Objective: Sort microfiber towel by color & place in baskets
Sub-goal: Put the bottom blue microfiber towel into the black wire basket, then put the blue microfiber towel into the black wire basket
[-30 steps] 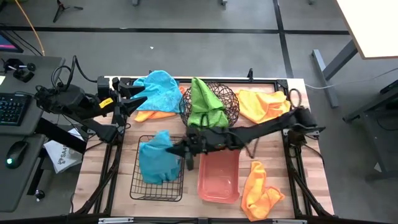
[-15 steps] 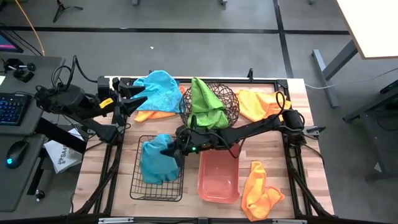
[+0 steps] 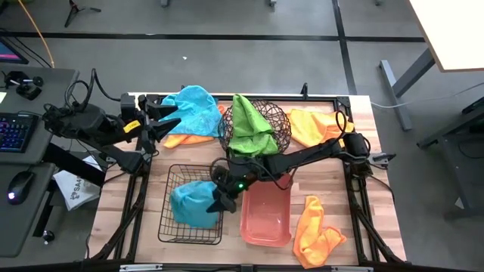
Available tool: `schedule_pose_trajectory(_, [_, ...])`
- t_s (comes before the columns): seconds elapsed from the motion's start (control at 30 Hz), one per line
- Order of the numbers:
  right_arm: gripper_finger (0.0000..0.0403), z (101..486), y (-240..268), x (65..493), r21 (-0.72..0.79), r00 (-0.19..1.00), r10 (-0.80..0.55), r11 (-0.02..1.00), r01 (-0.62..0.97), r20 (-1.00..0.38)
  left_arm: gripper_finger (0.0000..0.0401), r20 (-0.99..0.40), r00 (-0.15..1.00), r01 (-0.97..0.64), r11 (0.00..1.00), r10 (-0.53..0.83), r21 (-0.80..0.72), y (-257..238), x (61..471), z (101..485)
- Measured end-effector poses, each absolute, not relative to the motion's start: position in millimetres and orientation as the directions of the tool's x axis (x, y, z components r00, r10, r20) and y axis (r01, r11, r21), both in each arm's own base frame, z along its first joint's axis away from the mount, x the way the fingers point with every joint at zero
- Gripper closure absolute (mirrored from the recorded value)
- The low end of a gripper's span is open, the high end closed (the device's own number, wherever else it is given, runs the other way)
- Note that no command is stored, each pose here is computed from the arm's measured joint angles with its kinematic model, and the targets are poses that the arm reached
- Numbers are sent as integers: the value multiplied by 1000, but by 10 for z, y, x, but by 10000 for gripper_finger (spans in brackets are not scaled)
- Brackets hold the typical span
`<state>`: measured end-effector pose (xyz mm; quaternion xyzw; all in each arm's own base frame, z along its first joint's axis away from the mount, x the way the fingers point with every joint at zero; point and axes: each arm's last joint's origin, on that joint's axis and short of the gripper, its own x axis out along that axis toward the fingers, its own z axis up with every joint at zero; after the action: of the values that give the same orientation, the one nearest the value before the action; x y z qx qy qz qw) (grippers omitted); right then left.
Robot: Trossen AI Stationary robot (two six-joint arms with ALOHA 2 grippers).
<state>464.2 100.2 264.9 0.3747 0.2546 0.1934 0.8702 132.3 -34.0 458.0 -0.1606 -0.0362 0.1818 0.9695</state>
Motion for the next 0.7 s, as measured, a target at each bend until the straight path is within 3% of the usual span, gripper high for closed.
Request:
schedule_pose_trajectory(0.1, [96,2619,943,4656,781,849,406,625,12,-338,169,2,931,-346,885,365,-310,-359,1369,4564])
schedule_pose_trajectory(0.2, [96,2528,841,4634,789,813,394,601,126,-429,169,-10,926,-364,884,378,-295,-378,1421,4543])
schedule_pose_trajectory(0.43, [96,2565,825,4525,807,693,550,585,81,-467,169,-24,918,-387,878,396,-280,-400,1484,4517])
schedule_pose_trajectory(0.6, [96,2699,735,4379,686,734,364,703,188,-573,169,-26,918,-388,879,397,-279,-399,1483,4516])
schedule_pose_trajectory(0.7, [96,2857,726,4433,726,820,347,677,117,-455,169,-25,918,-387,879,396,-279,-395,1471,4518])
